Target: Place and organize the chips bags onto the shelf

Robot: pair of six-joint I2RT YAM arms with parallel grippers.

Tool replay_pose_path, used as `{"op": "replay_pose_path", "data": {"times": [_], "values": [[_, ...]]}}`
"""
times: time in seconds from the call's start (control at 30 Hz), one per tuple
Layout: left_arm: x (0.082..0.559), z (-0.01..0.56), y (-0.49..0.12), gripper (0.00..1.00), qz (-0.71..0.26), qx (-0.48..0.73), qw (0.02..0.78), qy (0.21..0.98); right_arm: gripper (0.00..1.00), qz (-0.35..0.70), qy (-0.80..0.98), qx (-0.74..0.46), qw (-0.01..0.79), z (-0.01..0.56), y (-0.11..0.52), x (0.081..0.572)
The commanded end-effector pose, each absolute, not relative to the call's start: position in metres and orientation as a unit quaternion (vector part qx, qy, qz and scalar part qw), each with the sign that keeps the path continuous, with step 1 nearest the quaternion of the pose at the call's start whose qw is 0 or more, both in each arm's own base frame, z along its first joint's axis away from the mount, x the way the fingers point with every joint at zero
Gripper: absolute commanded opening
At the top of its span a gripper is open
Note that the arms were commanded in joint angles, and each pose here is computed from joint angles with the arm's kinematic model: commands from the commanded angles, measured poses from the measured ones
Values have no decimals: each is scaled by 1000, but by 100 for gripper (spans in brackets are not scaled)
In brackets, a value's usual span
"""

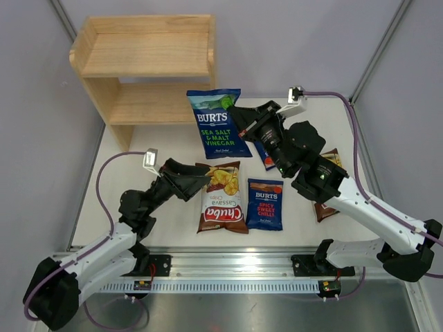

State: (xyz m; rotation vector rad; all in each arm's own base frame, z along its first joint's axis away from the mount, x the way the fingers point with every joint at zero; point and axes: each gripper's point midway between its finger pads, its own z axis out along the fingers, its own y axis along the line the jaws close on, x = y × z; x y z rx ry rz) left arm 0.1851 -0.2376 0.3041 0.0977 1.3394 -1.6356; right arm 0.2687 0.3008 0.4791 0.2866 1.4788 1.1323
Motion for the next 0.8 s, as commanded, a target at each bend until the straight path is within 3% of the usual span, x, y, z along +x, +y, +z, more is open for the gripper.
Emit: {"op": "replay_pose_path", "data": {"times": [0.0, 0.57, 0.7, 0.73, 0.77], "values": [[172, 377, -234, 99, -705, 66, 560, 430, 0, 533, 598, 135, 583, 516, 289, 255], [180, 418, -243, 98, -715, 47, 589, 373, 0, 621, 585, 111, 509, 515, 311, 229], [162, 430, -246, 75, -726, 73, 589, 348, 0, 619, 586, 122, 508, 507, 311, 232], [162, 429, -248, 60, -725, 75, 587, 352, 0, 620, 583, 124, 510, 508, 309, 232], [161, 428, -250, 52, -724, 79, 587, 354, 0, 619, 580, 129, 514, 509, 305, 232]]}}
